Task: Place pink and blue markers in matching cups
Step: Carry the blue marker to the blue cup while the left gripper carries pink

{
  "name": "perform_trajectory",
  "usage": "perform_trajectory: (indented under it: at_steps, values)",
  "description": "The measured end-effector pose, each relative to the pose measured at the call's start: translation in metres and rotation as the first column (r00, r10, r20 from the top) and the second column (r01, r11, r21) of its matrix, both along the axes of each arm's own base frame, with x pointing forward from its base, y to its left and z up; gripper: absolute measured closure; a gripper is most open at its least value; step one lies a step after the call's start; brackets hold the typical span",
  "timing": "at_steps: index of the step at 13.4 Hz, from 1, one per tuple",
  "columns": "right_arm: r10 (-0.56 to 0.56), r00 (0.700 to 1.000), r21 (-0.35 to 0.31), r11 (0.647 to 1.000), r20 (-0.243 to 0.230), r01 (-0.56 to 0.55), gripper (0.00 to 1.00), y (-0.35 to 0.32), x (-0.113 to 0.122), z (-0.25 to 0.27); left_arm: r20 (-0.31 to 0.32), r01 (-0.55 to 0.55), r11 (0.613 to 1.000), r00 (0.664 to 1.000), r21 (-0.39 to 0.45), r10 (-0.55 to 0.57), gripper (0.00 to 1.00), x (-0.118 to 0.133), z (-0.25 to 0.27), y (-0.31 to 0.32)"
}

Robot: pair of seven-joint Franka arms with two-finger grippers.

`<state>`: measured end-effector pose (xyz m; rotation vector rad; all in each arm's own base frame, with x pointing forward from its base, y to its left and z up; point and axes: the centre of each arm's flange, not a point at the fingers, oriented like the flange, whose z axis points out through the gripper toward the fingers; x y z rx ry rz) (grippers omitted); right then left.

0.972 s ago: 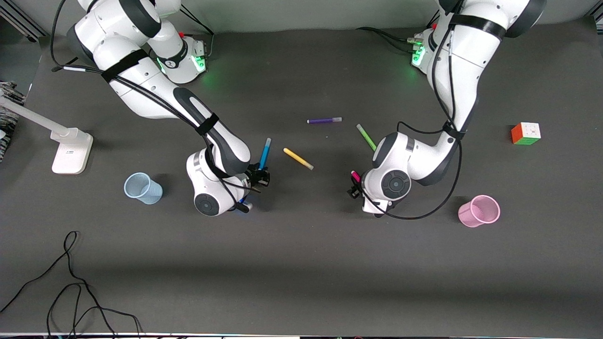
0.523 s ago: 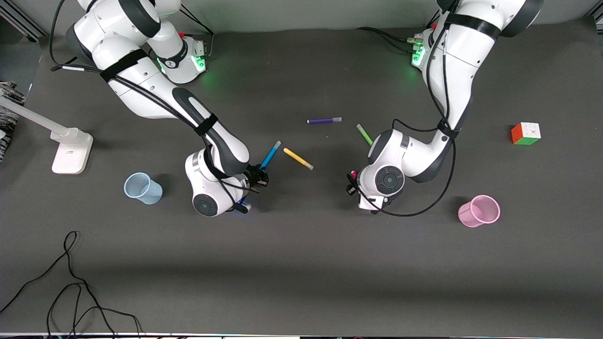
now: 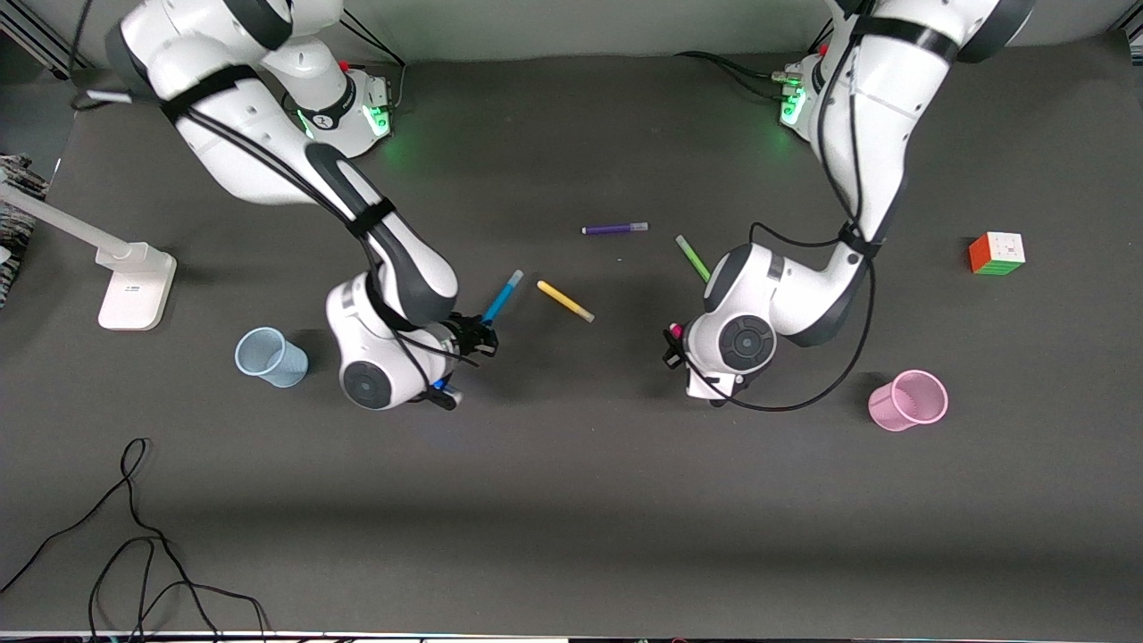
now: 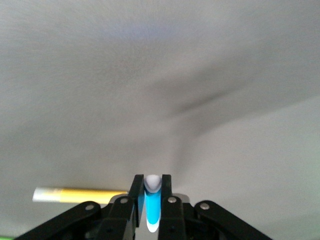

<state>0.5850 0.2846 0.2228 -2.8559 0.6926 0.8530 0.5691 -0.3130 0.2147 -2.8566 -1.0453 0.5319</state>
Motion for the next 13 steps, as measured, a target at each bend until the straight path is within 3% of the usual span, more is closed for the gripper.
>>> perform_trajectory:
  at_steps: [3, 5, 7, 9, 11, 13]
  values:
    - [0.083, 0.991, 0.026, 0.996, 0.104, -0.086, 0.83, -0.041, 0.02, 0.069, -0.058, 0.025, 1.0, 0.998, 0.001, -0.025, 0.83, 0.026, 0.087, 0.049]
    - [0.17, 0.962, -0.029, 0.985, 0.212, -0.168, 0.83, -0.087, 0.036, 0.11, -0.096, 0.033, 0.999, 0.995, -0.029, -0.036, 0.83, 0.048, 0.145, 0.103]
    - [0.291, 0.907, -0.144, 0.955, 0.305, -0.258, 0.83, -0.12, 0.047, 0.144, -0.139, 0.032, 0.993, 0.989, -0.112, -0.048, 0.83, 0.065, 0.179, 0.173]
    - [0.38, 0.845, -0.204, 0.924, 0.377, -0.325, 0.83, -0.144, 0.057, 0.169, -0.159, 0.018, 0.975, 0.986, -0.22, -0.054, 0.83, 0.073, 0.186, 0.256]
    - [0.465, 0.776, -0.237, 0.885, 0.426, -0.4, 0.83, -0.189, 0.064, 0.185, -0.152, 0.005, 0.948, 0.987, -0.319, -0.056, 0.83, 0.077, 0.17, 0.328]
    - [0.527, 0.69, -0.291, 0.85, 0.496, -0.44, 0.83, -0.244, 0.057, 0.194, -0.149, -0.007, 0.909, 0.987, -0.416, -0.061, 0.83, 0.078, 0.137, 0.381]
